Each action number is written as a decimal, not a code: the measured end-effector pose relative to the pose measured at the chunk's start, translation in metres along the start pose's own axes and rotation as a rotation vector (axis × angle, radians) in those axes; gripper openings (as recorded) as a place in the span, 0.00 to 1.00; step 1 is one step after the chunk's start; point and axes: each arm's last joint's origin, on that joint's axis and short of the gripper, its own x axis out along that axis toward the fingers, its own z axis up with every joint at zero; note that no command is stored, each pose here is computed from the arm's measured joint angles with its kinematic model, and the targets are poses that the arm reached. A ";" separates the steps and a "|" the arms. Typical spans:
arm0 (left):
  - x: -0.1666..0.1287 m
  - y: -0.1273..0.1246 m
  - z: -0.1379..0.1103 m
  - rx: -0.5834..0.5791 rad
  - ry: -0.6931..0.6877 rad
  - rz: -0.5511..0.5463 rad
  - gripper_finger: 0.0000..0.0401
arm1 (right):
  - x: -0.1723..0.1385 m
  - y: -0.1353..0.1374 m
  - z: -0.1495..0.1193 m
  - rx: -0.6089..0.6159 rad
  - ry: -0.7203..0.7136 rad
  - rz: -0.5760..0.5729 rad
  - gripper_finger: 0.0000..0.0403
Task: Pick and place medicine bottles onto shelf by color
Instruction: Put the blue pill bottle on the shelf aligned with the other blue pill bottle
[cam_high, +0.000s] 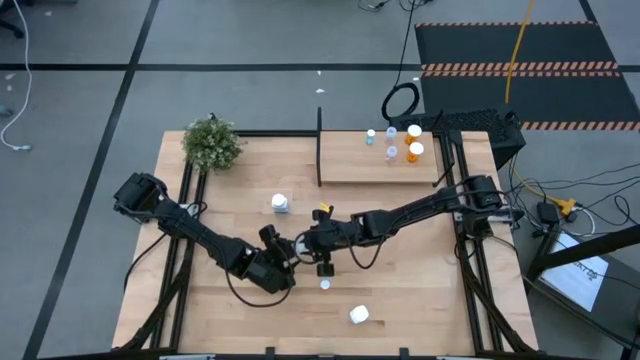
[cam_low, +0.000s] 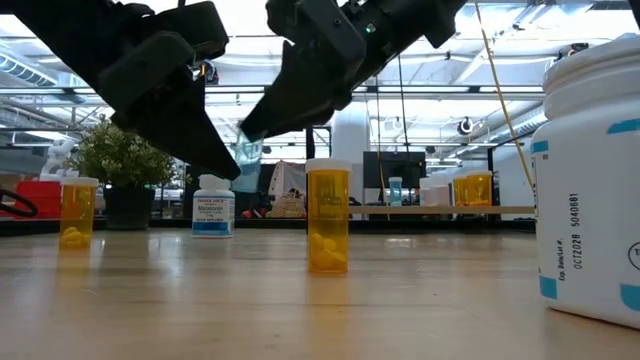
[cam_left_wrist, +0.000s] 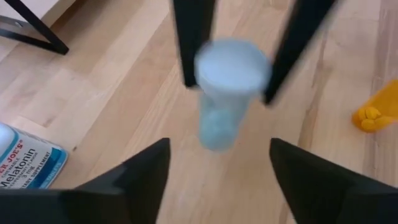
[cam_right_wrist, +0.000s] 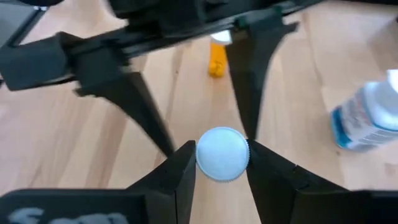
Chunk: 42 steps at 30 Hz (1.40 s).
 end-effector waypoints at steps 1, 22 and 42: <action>0.000 0.000 0.000 0.001 0.000 -0.001 0.73 | -0.003 -0.001 0.001 0.001 0.008 -0.002 0.30; -0.009 -0.013 -0.003 -0.043 -0.037 -0.064 0.65 | -0.138 -0.076 -0.004 0.137 0.144 -0.341 0.30; -0.007 -0.015 0.006 -0.040 -0.097 -0.097 0.57 | -0.179 -0.188 -0.083 0.460 0.038 -0.588 0.31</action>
